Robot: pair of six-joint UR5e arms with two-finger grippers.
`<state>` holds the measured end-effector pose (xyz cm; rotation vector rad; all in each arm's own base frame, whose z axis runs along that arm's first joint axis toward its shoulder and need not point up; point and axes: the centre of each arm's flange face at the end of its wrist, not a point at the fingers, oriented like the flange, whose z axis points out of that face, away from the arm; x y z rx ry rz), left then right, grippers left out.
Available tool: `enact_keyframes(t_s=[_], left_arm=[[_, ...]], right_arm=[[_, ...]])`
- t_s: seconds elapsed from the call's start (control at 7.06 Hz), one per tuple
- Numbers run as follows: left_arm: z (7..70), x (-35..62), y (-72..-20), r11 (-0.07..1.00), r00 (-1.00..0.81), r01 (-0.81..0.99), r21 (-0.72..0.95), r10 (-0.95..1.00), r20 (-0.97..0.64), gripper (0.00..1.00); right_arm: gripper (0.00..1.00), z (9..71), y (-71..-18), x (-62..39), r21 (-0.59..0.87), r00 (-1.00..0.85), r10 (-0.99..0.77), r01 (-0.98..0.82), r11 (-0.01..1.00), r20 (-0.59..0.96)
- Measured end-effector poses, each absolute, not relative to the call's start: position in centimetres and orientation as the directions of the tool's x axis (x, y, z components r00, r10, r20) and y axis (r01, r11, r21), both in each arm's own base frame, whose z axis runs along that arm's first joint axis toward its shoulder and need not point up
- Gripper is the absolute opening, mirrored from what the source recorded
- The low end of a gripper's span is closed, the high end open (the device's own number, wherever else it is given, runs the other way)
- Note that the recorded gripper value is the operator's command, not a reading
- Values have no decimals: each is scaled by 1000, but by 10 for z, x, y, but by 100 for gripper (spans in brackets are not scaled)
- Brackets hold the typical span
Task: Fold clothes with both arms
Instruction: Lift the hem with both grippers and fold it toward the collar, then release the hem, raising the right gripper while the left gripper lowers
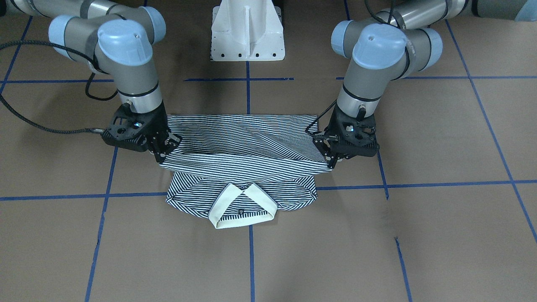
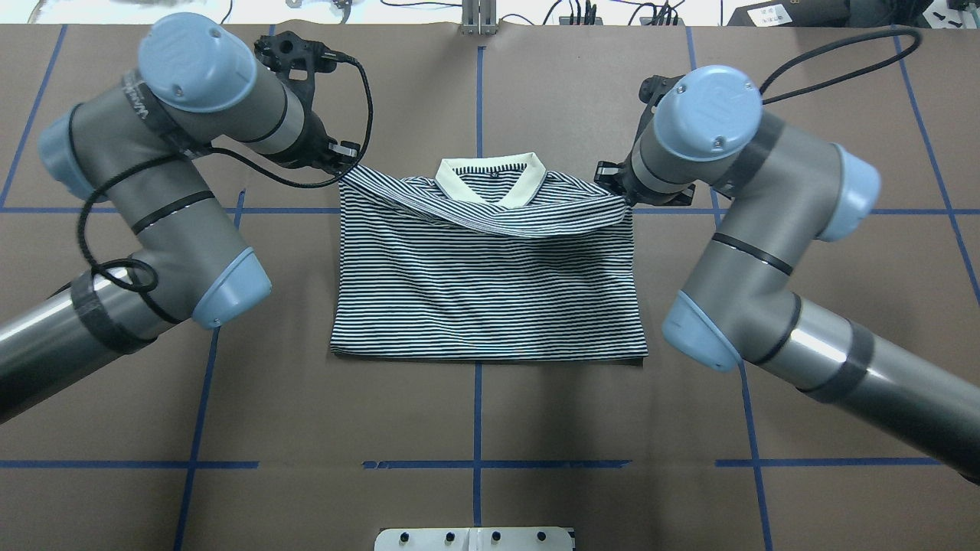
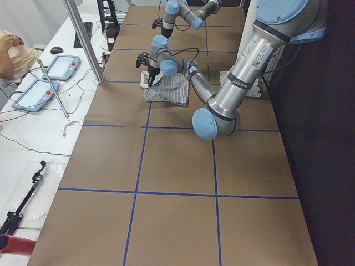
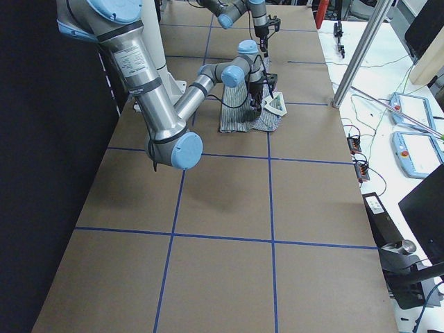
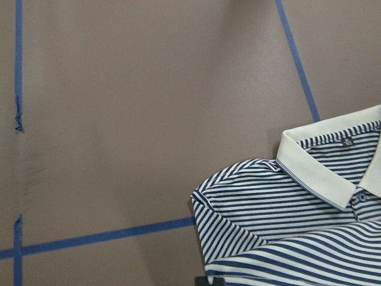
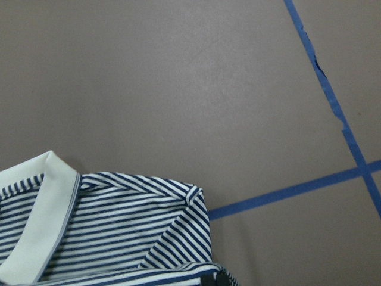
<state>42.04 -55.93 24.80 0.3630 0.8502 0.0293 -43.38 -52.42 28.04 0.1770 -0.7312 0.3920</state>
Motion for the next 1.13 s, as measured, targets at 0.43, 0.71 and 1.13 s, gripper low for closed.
enact_keyframes(t_s=[0.43,0.71,1.13], left_arm=[[307,456,-586,939,663,112,325,173,-728,0],[323,473,-580,937,670,101,334,184,-719,48],[323,477,-567,920,675,72,386,240,-698,100]], right_arm=[[0,336,-563,-472,52,688,292,-432,900,665],[99,349,-567,-475,61,697,284,-426,903,658],[100,348,-574,-464,129,732,193,-358,925,653]])
